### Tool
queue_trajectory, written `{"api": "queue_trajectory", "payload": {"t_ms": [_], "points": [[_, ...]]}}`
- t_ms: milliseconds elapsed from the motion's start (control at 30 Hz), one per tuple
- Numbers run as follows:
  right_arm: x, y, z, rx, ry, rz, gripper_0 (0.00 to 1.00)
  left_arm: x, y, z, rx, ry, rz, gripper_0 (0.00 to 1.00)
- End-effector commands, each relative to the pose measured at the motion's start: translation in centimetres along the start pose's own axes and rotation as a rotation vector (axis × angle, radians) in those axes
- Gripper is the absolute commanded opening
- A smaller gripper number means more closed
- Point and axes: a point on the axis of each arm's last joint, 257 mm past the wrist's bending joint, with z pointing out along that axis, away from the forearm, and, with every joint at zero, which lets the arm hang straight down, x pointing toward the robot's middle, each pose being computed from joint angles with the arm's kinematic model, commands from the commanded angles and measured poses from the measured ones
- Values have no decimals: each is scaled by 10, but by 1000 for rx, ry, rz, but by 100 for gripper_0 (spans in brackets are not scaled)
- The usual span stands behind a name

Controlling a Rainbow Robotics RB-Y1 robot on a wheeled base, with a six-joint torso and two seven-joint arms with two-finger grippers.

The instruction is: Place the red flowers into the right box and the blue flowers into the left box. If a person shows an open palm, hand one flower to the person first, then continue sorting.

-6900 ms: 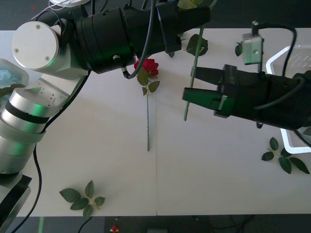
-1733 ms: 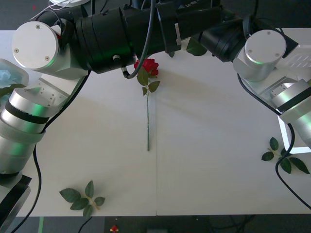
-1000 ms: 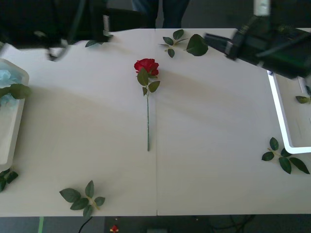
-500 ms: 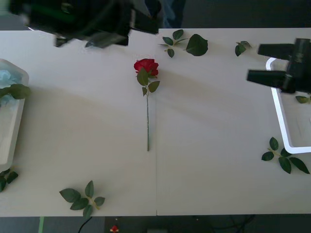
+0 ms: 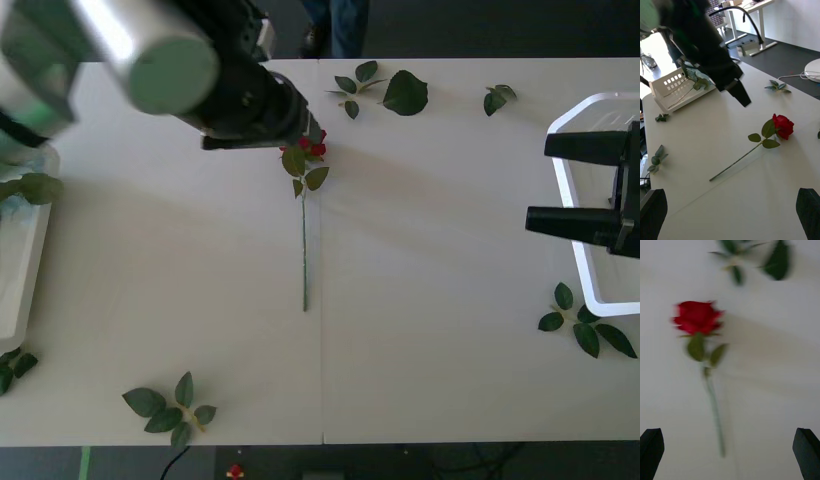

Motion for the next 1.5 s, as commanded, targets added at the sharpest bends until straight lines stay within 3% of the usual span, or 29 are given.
{"api": "queue_trajectory", "payload": {"t_ms": [33, 433, 1100, 1500], "points": [[-3, 11, -3, 1, 29, -26, 100, -15, -14, 13, -75, -11, -61, 100], [-2, 11, -3, 3, 29, -27, 100, 11, 27, 61, -236, 41, -75, 100], [-5, 9, -3, 10, 22, -27, 100, 99, 15, 120, -180, 142, 8, 100], [-5, 9, -3, 9, 21, -27, 100, 130, 6, 154, -100, 139, 159, 100]]}}
